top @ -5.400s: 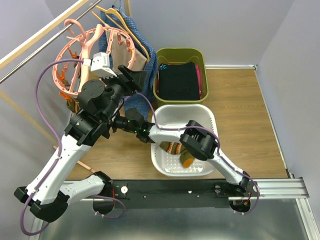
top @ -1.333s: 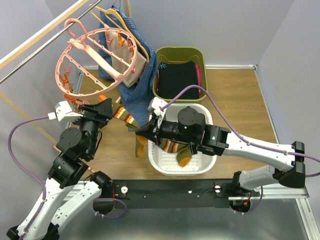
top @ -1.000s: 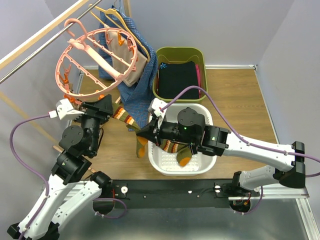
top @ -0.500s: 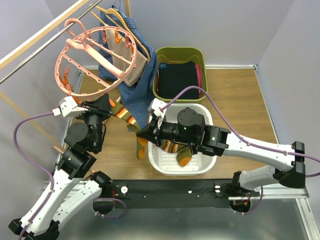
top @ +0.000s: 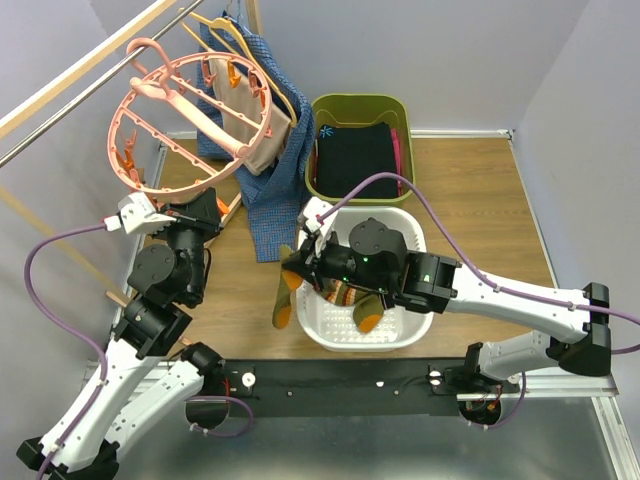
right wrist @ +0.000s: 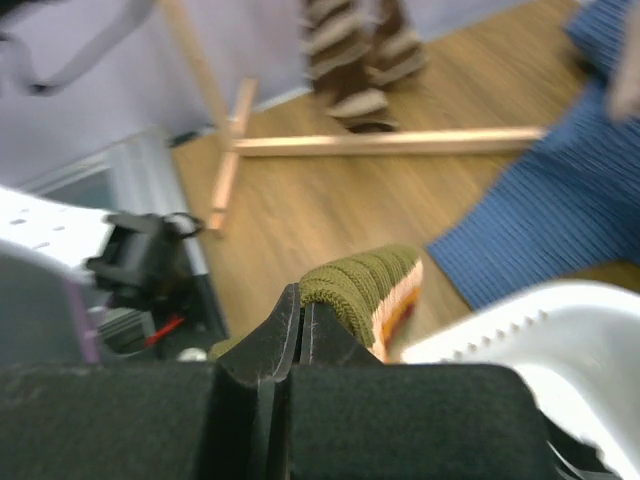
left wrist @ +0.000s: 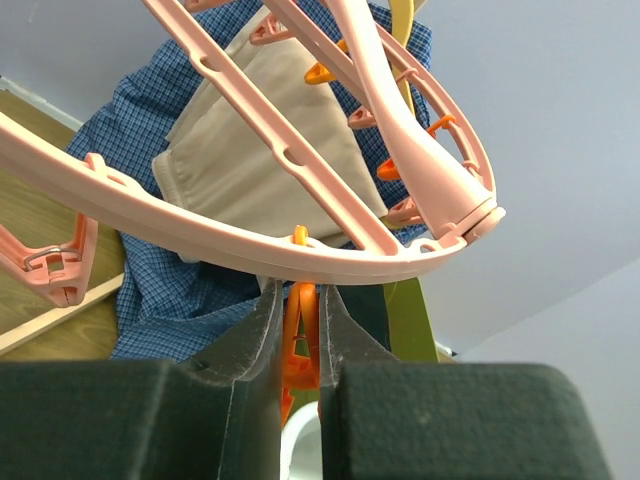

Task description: Remove the socks clipped to the hanger

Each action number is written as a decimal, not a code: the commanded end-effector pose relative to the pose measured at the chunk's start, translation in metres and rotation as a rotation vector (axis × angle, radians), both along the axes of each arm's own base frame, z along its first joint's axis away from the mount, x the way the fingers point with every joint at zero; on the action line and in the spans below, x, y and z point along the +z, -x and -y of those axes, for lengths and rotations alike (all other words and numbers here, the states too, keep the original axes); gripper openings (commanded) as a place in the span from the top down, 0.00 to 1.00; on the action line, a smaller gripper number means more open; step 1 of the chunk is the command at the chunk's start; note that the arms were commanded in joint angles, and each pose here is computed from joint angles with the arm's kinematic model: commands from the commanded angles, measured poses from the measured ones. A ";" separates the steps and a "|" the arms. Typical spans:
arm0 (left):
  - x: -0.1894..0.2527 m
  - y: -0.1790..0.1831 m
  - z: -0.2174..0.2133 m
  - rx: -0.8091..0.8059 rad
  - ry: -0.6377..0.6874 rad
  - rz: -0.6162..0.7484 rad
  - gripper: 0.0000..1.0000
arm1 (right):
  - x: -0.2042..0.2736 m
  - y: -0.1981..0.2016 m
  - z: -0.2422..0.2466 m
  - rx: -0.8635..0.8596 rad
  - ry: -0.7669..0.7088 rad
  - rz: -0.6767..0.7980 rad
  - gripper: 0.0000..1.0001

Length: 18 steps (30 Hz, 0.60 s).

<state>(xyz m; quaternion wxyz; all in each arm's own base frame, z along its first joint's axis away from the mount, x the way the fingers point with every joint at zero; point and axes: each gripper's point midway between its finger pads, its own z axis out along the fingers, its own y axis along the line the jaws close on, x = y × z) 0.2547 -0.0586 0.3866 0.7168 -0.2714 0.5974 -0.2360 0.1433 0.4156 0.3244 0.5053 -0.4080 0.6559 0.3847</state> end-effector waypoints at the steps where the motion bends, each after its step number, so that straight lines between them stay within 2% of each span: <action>1: 0.018 0.005 -0.006 0.010 0.000 0.026 1.00 | -0.006 -0.052 0.043 -0.353 0.108 0.053 0.99; 3: 0.019 0.006 -0.003 -0.008 -0.020 0.019 1.00 | -0.006 -0.073 0.062 -0.511 0.167 0.098 0.99; 8: 0.035 0.013 -0.006 -0.020 -0.039 0.034 1.00 | 0.037 -0.118 0.116 -0.865 0.284 0.293 0.99; 10: 0.042 0.018 -0.010 -0.016 -0.050 0.045 1.00 | 0.046 -0.138 0.137 -0.965 0.348 0.341 0.99; 12: 0.044 0.021 -0.012 -0.014 -0.062 0.045 1.00 | 0.064 -0.157 0.164 -1.071 0.343 0.350 0.99; 16: 0.051 0.026 -0.015 -0.014 -0.091 0.045 1.00 | 0.072 -0.173 0.201 -1.163 0.358 0.358 0.99; 18: 0.054 0.028 -0.015 -0.022 -0.111 0.046 1.00 | 0.055 -0.175 0.210 -1.169 0.389 0.350 0.99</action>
